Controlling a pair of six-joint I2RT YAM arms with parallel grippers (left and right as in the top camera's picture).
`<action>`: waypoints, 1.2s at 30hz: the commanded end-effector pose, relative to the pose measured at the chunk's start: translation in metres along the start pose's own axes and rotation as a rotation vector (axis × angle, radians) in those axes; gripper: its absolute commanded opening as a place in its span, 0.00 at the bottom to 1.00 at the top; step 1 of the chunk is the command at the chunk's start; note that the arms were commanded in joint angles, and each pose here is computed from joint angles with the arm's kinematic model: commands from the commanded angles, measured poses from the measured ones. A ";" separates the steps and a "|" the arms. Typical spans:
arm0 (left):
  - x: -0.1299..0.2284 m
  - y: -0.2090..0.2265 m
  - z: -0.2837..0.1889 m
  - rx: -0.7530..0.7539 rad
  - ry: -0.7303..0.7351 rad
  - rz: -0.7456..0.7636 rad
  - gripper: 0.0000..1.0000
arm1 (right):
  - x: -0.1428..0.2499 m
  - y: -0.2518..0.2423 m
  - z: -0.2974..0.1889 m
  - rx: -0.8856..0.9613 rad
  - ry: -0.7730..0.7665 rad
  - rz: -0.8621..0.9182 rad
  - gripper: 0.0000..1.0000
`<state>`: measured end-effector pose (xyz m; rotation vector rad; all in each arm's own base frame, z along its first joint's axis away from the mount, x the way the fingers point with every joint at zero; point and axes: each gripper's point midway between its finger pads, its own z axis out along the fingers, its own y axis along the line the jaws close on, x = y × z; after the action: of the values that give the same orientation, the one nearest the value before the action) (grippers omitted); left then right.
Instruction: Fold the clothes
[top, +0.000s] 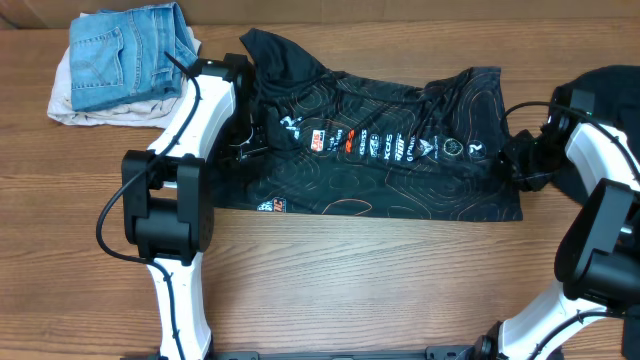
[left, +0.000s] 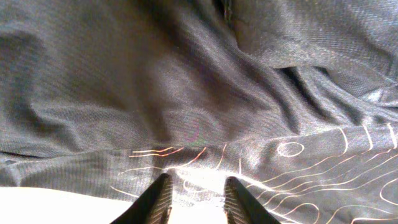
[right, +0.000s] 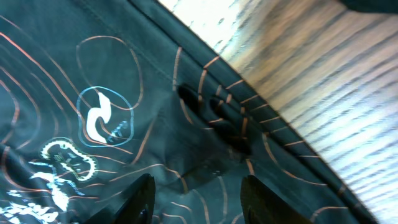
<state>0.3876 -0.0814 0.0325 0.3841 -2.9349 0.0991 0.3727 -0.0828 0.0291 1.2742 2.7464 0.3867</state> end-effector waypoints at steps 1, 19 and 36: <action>-0.004 -0.002 -0.001 -0.010 -0.013 0.024 0.37 | 0.004 0.006 0.002 -0.034 0.024 0.059 0.48; -0.004 -0.002 -0.001 -0.011 -0.013 0.024 0.38 | 0.005 0.001 0.025 0.010 0.041 0.132 0.49; -0.009 -0.002 -0.001 -0.013 -0.037 0.026 0.36 | -0.045 0.010 0.022 -0.006 -0.181 0.099 0.13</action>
<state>0.3909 -0.0817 0.0319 0.3829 -2.9485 0.1038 0.4147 -0.0973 0.0141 1.3656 2.5496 0.3666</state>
